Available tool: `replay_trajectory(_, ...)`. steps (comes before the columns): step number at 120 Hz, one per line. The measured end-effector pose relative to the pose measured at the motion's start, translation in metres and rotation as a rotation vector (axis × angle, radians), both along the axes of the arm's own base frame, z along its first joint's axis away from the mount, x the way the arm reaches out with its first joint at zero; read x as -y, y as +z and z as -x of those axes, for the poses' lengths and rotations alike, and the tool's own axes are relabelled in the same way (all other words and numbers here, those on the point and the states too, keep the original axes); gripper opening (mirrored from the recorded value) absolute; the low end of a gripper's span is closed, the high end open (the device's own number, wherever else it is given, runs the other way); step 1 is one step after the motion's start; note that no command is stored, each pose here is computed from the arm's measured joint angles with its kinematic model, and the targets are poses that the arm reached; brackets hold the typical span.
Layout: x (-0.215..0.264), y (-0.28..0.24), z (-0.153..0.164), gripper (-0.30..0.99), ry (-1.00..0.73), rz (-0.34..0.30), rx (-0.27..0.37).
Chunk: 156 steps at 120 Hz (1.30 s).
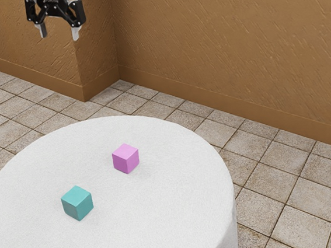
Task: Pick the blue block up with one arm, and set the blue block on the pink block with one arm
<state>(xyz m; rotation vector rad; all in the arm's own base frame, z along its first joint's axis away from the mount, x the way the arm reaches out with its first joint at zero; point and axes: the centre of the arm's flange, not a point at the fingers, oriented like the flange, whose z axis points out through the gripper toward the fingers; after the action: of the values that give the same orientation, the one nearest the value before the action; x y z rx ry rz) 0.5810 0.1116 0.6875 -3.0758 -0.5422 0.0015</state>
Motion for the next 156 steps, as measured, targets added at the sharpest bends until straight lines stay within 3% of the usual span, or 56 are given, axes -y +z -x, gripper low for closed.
replay_trajectory(14, 0.000, 0.005, 0.003, 0.69, 0.014, 0.003, 0.006)
replay_trajectory(25, 0.003, 0.095, 0.043, 0.69, 0.024, -0.012, 0.194)
replay_trajectory(31, 0.016, 0.123, 0.059, 0.69, 0.005, -0.011, 0.257)
replay_trajectory(50, 0.029, 0.139, 0.066, 0.69, -0.010, -0.007, 0.308)
replay_trajectory(72, 0.039, 0.097, 0.038, 0.69, -0.015, 0.012, 0.235)
replay_trajectory(106, 0.036, 0.083, 0.026, 0.69, 0.009, 0.011, 0.223)
replay_trajectory(124, 0.018, 0.050, 0.013, 0.69, 0.049, 0.000, 0.157)
replay_trajectory(156, 0.026, 0.040, 0.006, 0.69, 0.041, 0.000, 0.138)
